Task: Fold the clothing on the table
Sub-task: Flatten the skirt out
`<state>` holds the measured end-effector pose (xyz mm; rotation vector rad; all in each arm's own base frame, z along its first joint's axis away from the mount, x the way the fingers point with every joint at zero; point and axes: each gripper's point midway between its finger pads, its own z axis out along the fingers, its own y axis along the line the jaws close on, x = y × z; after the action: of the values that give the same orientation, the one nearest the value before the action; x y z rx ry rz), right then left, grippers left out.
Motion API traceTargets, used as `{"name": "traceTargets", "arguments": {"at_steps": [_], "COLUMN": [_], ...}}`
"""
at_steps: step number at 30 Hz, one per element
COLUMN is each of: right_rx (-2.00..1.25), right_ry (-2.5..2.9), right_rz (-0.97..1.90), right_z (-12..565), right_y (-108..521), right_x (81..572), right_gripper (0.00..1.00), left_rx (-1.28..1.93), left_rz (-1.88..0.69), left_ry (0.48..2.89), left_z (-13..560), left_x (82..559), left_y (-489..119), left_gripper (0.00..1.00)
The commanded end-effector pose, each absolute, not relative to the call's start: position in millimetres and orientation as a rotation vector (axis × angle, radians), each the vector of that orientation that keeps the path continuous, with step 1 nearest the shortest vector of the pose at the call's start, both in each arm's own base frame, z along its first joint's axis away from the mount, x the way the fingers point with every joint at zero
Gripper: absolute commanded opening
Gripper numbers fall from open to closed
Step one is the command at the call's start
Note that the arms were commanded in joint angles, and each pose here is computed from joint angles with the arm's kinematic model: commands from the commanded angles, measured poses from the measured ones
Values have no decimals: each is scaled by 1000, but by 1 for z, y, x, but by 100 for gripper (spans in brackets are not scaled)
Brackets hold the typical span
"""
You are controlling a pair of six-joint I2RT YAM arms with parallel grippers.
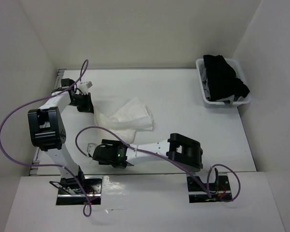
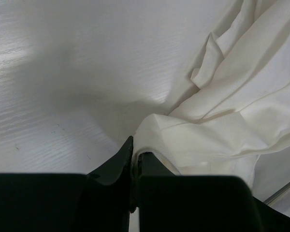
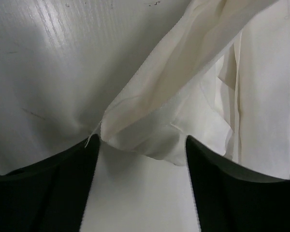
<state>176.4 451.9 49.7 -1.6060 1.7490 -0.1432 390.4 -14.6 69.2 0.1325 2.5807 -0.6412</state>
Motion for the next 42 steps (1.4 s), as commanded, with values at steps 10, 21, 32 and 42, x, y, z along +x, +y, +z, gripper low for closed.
{"name": "traceTargets", "arguments": {"at_steps": [10,21,32,42], "right_rx": [-1492,-1143,-963,-895], "right_ry": [1740,1961,1942,1834], "right_rz": [-130,243,279,344], "right_z": [62,198,271,349], "right_y": [466,427,333,278], "right_x": [184,312,378,384], "right_gripper": [0,0,0,0], "left_rx": [147,219,352,573], "left_rz": [-707,-640,-502,-503], "left_ry": [2540,2457,2339,2131], "left_z": [82,127,188,282], "left_x": [388,381,363,335], "left_y": [-18,-22,-36,-68], "left_gripper": [0,0,0,0]}}
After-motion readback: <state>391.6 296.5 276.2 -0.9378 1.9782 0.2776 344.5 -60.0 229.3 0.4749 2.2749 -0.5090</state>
